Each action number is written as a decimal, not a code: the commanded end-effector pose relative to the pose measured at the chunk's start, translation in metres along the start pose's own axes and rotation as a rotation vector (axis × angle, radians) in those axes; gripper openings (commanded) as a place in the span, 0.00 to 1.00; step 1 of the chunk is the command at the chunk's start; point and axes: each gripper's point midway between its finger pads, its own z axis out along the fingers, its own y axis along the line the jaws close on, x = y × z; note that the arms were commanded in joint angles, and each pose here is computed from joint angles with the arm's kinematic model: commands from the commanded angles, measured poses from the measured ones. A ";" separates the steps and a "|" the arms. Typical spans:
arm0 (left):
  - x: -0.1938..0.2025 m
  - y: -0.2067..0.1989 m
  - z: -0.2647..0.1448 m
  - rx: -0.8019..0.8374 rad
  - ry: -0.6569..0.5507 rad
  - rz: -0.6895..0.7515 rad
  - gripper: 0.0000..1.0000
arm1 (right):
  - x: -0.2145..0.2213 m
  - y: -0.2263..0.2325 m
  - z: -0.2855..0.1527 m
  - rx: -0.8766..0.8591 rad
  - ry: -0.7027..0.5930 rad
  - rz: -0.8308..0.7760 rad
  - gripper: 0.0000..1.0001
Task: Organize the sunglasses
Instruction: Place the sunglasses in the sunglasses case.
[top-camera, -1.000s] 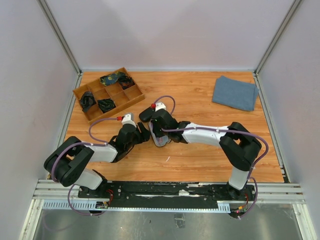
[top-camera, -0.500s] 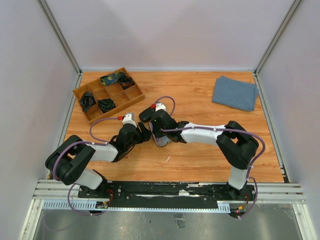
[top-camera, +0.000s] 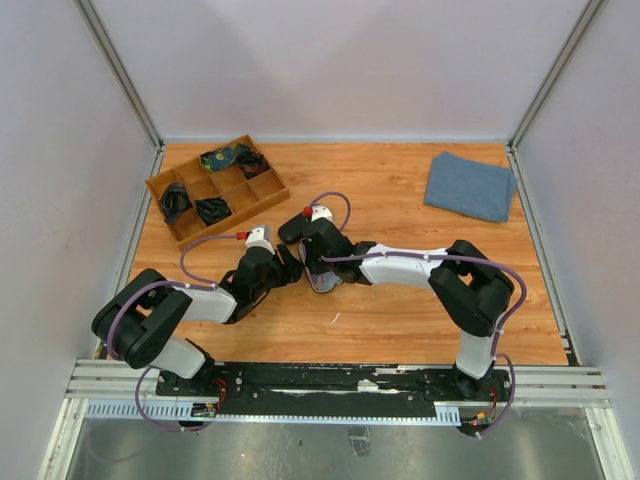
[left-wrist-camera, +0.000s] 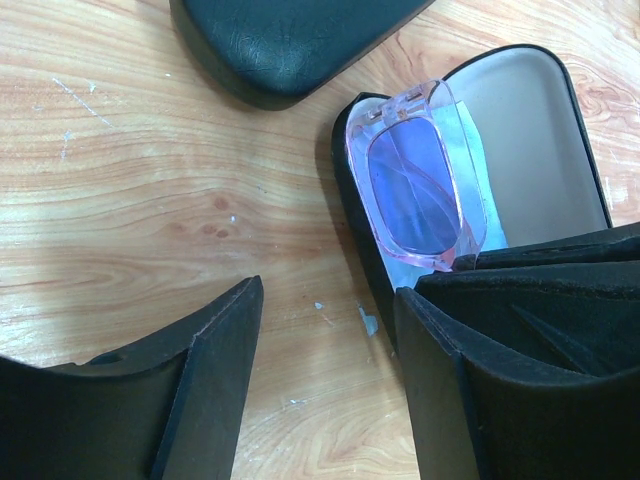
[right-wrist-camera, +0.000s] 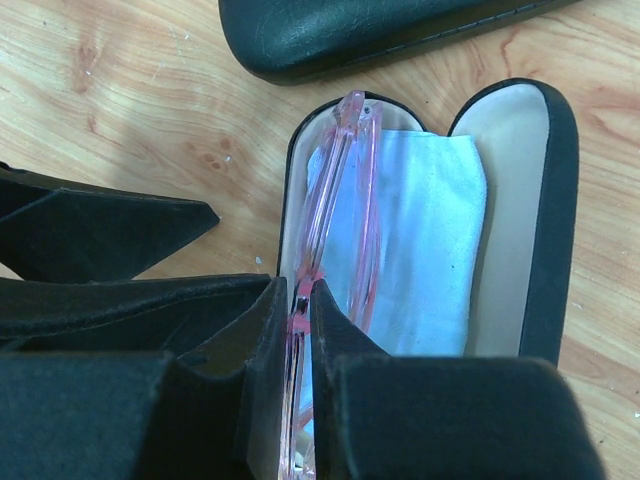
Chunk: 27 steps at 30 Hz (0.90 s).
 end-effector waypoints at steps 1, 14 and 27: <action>0.032 0.026 -0.005 -0.078 0.122 0.031 0.62 | -0.019 -0.003 0.005 0.015 -0.047 0.042 0.01; 0.035 0.026 -0.003 -0.079 0.132 0.033 0.61 | -0.016 -0.002 0.009 0.006 -0.029 0.047 0.07; 0.038 0.028 -0.002 -0.080 0.143 0.033 0.60 | -0.014 -0.003 0.008 0.010 -0.011 0.044 0.26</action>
